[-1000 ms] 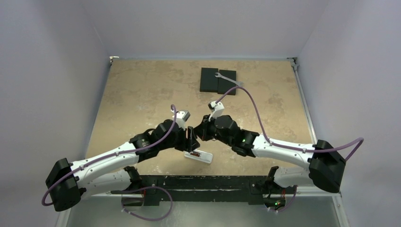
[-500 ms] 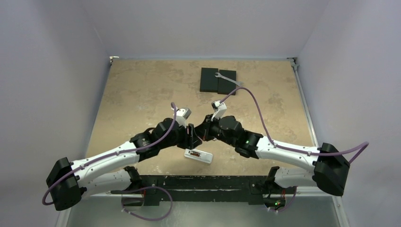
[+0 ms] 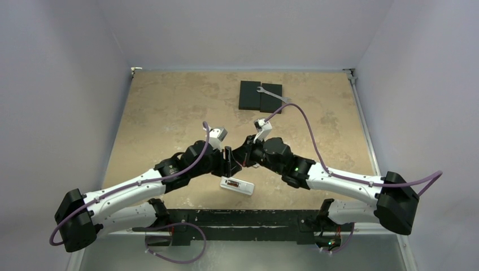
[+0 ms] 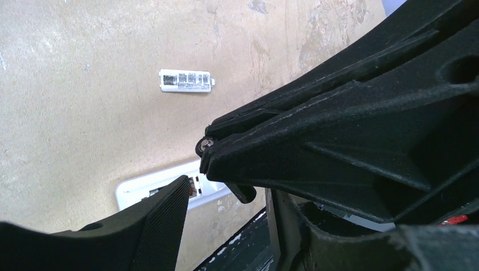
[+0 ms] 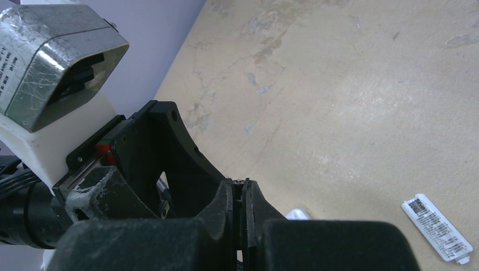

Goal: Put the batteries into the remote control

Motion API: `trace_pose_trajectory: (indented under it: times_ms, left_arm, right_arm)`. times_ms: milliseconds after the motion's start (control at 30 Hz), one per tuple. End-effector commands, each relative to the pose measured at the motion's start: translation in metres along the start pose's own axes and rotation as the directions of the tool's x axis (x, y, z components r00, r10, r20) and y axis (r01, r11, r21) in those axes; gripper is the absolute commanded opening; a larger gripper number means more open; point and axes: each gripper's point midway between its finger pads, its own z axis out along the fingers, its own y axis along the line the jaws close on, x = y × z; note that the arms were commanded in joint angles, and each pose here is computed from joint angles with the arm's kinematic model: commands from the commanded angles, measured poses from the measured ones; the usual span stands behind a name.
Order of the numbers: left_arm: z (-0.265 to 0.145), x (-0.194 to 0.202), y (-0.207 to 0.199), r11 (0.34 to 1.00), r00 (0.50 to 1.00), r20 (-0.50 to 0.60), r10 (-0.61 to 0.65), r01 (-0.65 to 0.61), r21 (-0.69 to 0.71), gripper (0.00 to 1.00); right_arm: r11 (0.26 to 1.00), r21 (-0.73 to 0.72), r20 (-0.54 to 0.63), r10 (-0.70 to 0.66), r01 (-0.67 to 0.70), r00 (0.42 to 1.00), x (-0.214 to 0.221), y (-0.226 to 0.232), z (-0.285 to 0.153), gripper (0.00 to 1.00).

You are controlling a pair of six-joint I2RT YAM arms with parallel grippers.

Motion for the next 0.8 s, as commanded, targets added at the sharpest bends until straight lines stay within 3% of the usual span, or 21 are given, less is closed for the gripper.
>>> trace_pose_trajectory:
  times_ms: [0,767]
  left_arm:
    - [-0.009,-0.043,-0.028,0.997,0.991,0.134,-0.024,0.014,0.074,0.53]
    - [-0.026,-0.058,-0.027,0.997,0.976,0.213,-0.032,0.017,0.071,0.58]
  right_arm:
    - [0.998,-0.066,0.008,0.009,-0.008,1.0,-0.004,0.015,-0.005,0.0]
    - [0.994,-0.105,-0.018,0.025,-0.027,1.0,0.007,0.016,-0.01,0.0]
